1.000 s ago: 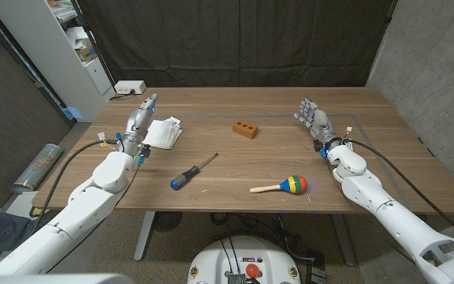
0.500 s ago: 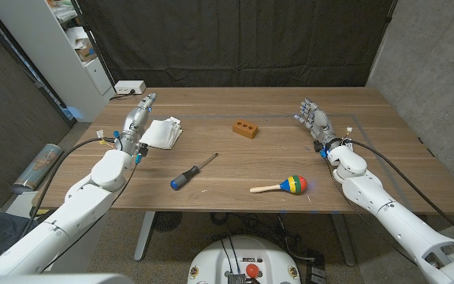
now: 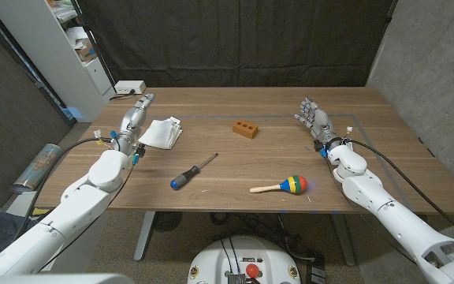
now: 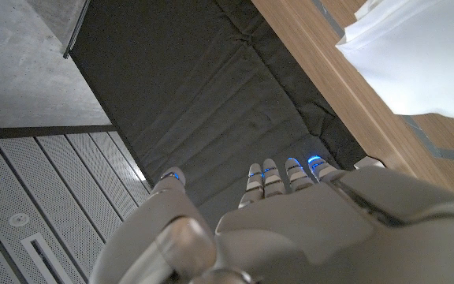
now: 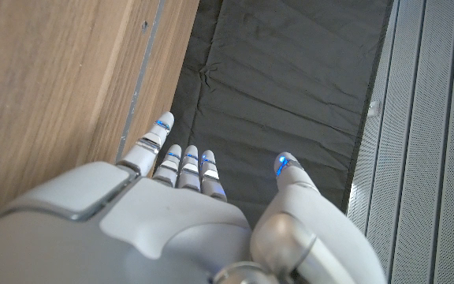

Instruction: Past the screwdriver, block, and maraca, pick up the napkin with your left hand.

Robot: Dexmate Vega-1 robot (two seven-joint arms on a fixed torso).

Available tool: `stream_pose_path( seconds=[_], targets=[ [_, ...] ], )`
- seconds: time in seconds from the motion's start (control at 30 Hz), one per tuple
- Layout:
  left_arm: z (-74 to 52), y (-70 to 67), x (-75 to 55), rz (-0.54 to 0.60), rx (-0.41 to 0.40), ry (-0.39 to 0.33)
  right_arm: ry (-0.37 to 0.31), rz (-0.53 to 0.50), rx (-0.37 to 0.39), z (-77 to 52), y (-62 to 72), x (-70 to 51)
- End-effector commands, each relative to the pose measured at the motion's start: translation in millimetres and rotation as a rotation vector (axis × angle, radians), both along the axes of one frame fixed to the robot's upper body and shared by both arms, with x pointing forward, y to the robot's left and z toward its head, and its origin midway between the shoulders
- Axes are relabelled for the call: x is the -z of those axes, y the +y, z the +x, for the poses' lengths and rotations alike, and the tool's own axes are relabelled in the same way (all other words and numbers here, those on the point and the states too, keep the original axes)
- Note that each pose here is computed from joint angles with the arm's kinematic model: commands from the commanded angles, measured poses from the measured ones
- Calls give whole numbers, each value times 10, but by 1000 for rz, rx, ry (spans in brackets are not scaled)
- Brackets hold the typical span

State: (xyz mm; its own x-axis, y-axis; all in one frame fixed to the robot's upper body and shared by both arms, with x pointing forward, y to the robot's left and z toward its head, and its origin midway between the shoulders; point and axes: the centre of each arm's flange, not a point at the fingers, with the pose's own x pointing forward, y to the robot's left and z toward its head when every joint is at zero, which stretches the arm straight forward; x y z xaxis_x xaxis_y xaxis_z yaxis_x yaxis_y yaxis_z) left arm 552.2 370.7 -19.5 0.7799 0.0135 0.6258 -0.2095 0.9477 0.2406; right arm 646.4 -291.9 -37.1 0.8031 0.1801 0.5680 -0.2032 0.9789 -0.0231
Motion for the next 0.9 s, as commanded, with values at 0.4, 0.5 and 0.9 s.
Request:
stream_pose_path(
  seconds=[0.4, 0.5, 0.9],
  targets=[
    [-110, 36, -61, 145, -176, 18, -18, 15, -11, 67, 49, -2],
    [-91, 25, -51, 153, -167, 29, -22, 24, -6, 73, 60, 5],
    [-170, 45, -93, 207, -236, 24, -31, 31, 3, 53, 74, 22]
  ],
)
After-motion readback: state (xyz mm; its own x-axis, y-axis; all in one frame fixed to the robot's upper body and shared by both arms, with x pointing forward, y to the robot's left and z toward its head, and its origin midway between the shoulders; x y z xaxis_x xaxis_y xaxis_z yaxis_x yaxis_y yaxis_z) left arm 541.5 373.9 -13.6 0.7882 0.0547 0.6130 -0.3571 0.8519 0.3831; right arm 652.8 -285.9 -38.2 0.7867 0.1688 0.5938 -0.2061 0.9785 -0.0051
